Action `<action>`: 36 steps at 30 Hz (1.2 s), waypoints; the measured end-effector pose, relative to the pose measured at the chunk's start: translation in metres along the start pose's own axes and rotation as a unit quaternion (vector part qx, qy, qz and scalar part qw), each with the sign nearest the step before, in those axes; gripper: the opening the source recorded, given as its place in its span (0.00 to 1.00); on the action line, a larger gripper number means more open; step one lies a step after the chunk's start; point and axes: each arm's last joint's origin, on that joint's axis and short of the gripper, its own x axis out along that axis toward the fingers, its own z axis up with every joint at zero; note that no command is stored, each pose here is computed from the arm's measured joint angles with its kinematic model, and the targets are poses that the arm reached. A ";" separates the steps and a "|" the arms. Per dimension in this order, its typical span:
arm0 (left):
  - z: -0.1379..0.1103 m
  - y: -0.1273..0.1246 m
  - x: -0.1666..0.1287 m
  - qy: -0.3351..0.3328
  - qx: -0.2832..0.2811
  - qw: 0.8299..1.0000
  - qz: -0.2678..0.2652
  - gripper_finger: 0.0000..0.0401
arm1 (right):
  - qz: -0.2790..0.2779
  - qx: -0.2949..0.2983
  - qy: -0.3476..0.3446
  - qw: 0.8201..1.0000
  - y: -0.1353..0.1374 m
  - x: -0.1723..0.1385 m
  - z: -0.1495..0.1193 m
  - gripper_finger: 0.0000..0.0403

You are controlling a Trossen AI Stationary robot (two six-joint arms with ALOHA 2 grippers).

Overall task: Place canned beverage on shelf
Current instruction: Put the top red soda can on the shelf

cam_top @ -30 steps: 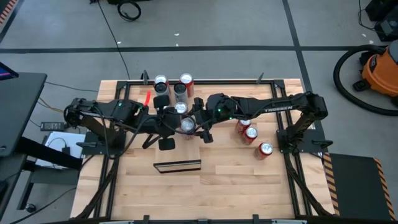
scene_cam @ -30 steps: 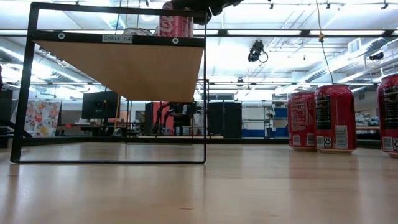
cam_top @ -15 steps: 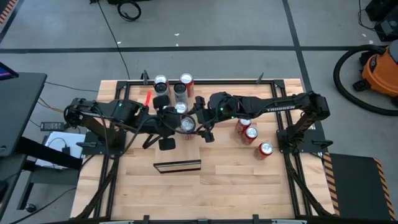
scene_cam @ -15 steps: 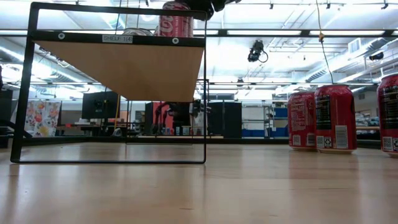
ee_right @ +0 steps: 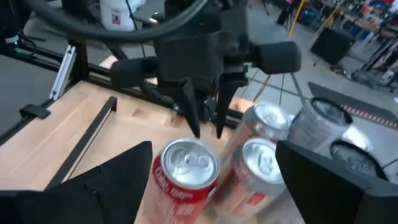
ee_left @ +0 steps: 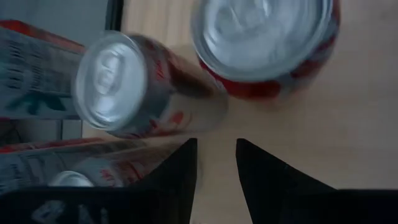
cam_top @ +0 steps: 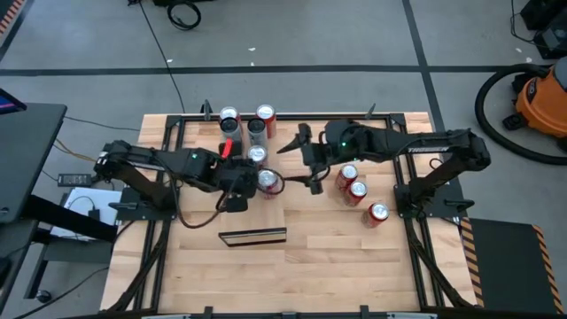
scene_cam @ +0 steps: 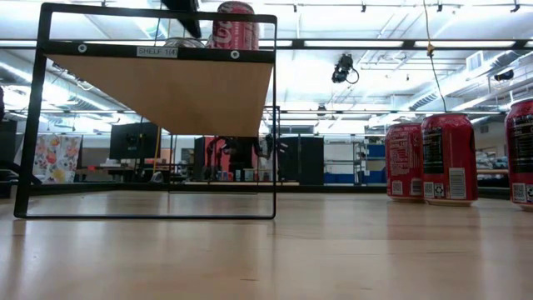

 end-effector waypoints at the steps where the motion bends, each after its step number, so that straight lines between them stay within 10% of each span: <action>1: -0.002 -0.002 0.003 0.005 0.006 1.000 0.001 0.30 | 0.002 0.005 0.004 1.000 0.001 -0.001 -0.003 0.87; 19: 0.002 -0.003 0.021 -0.016 0.015 1.000 0.020 0.30 | 0.043 0.050 0.086 0.994 0.035 0.024 -0.071 0.87; 36: 0.007 0.010 0.028 -0.027 0.005 0.999 0.032 0.30 | 0.066 0.067 0.076 0.993 0.045 0.027 -0.075 0.87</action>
